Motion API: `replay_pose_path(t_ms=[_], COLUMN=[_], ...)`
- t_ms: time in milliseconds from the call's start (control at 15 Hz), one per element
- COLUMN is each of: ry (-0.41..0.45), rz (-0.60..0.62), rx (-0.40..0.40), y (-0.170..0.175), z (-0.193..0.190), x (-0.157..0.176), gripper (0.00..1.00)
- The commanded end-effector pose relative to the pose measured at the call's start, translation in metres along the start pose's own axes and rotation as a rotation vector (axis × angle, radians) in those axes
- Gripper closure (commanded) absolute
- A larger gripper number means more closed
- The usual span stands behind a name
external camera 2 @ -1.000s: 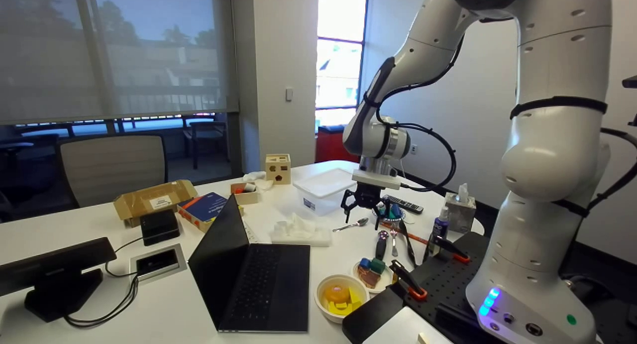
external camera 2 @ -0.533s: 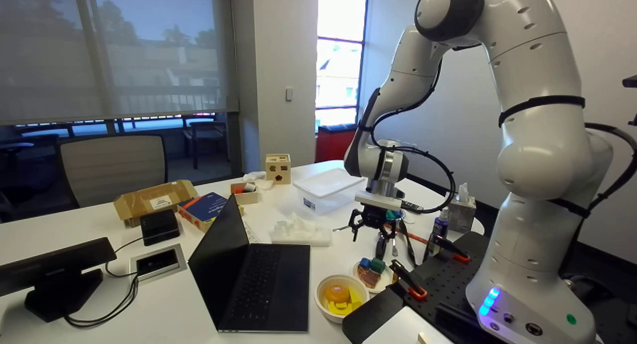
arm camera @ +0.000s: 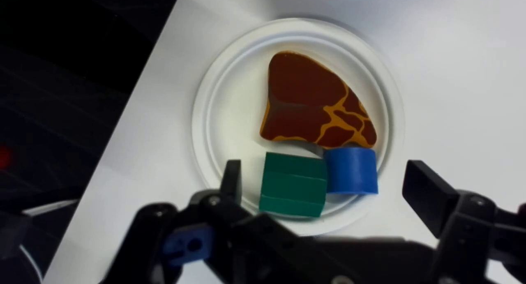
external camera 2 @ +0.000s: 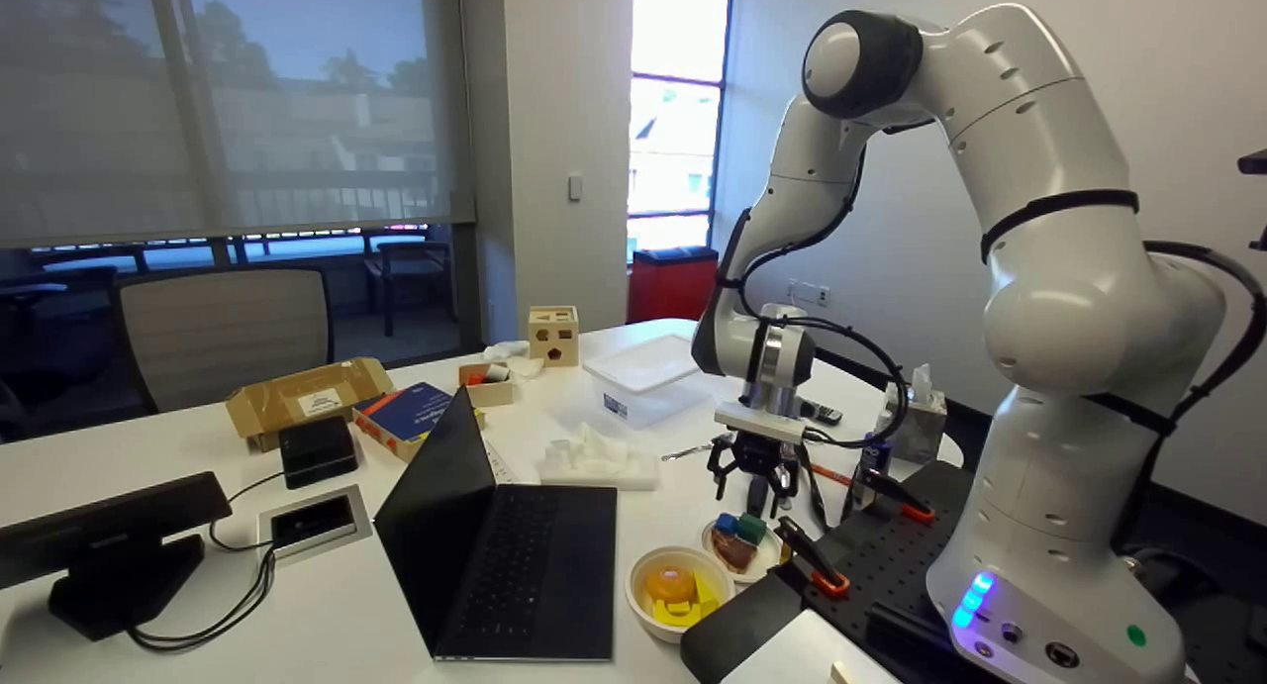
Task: Move the green block from the white plate to the bowl next to the remote
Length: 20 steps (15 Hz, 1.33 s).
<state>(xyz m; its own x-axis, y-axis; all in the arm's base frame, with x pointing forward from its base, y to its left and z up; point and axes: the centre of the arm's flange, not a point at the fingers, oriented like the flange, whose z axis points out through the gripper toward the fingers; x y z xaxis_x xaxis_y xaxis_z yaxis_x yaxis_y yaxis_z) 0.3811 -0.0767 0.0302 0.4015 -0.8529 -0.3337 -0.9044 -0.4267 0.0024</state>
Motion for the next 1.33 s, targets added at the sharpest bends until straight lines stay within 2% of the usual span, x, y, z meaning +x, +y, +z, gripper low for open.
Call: replay_pose_path(t_ms=[0, 200, 267, 333, 800, 1000, 1267], ry=[-0.015, -0.021, -0.015, -0.003, 0.066, 0.066, 0.078], rz=[0.04, 0.072, 0.079, 0.084, 0.071, 0.057, 0.023], rx=[0.031, 0.042, 0.044, 0.045, 0.036, 0.052, 0.107], y=[0.009, 0.016, 0.018, 0.02, 0.014, 0.011, 0.016], z=[0.018, 0.029, 0.032, 0.034, 0.032, 0.023, -0.022], x=[0.01, 0.015, 0.016, 0.018, 0.018, 0.013, 0.003], gripper=[0.0, 0.0, 0.23, 0.26, 0.81, 0.81, 0.81])
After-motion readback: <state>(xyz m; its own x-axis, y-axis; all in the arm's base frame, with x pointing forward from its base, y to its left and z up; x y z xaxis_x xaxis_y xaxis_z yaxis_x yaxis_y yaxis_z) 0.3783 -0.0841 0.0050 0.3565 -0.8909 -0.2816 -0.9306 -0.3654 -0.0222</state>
